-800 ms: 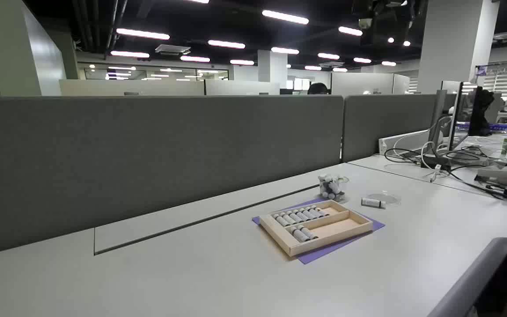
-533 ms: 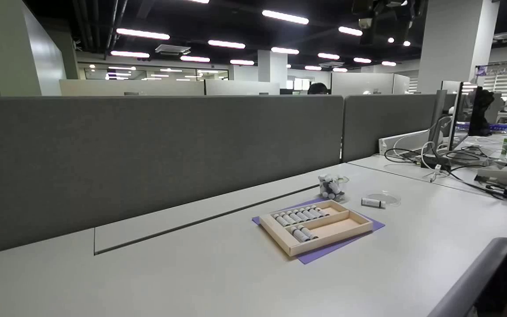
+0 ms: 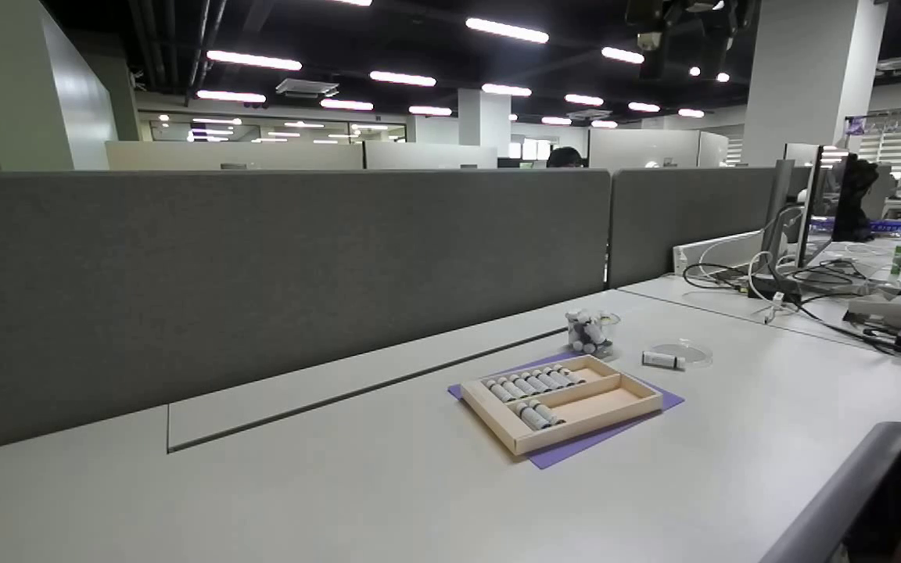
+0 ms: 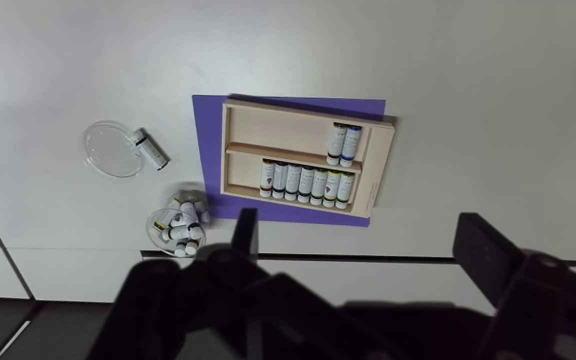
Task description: Remove one bottle from the container on the right and place it on the bottom right side of the tray
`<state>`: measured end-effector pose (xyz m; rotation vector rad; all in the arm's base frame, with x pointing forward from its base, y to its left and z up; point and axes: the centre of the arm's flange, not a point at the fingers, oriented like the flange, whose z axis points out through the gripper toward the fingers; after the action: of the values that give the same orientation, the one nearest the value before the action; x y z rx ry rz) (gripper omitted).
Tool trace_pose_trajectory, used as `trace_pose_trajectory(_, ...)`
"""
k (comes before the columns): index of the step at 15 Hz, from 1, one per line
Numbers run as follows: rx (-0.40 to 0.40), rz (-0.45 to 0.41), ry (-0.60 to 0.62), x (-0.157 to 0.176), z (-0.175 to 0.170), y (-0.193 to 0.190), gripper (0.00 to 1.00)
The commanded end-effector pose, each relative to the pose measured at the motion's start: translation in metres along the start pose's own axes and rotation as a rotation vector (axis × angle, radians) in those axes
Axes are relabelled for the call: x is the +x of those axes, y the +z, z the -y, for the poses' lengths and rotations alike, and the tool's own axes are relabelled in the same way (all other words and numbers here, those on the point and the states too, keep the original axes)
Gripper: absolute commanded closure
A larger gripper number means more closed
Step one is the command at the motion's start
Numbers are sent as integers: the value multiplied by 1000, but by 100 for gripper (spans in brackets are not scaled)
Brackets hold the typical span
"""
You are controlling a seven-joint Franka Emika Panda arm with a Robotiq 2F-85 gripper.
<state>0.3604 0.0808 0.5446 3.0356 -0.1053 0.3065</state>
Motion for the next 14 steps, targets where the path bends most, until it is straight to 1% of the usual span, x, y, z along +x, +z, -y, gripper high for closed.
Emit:
trace_pose_trajectory(1,22,23,4,8,1,10,0)
trace_pose_trajectory(2,24,59,4,20,3,27,0)
trace_pose_trajectory(3,47,71,6,28,3,43,0)
trace_pose_trajectory(5,70,106,-42,46,8,87,0)
trace_pose_trajectory(6,61,127,-89,54,11,116,0)
trace_pose_trajectory(7,84,166,-157,59,13,141,0)
trace_pose_trajectory(8,88,199,-198,65,15,167,0)
trace_pose_trajectory(10,79,288,-279,77,13,221,0)
trace_pose_trajectory(11,54,341,-310,83,9,247,0)
trace_pose_trajectory(12,11,381,-332,89,3,271,0)
trace_pose_trajectory(14,-101,431,-358,103,-11,314,0)
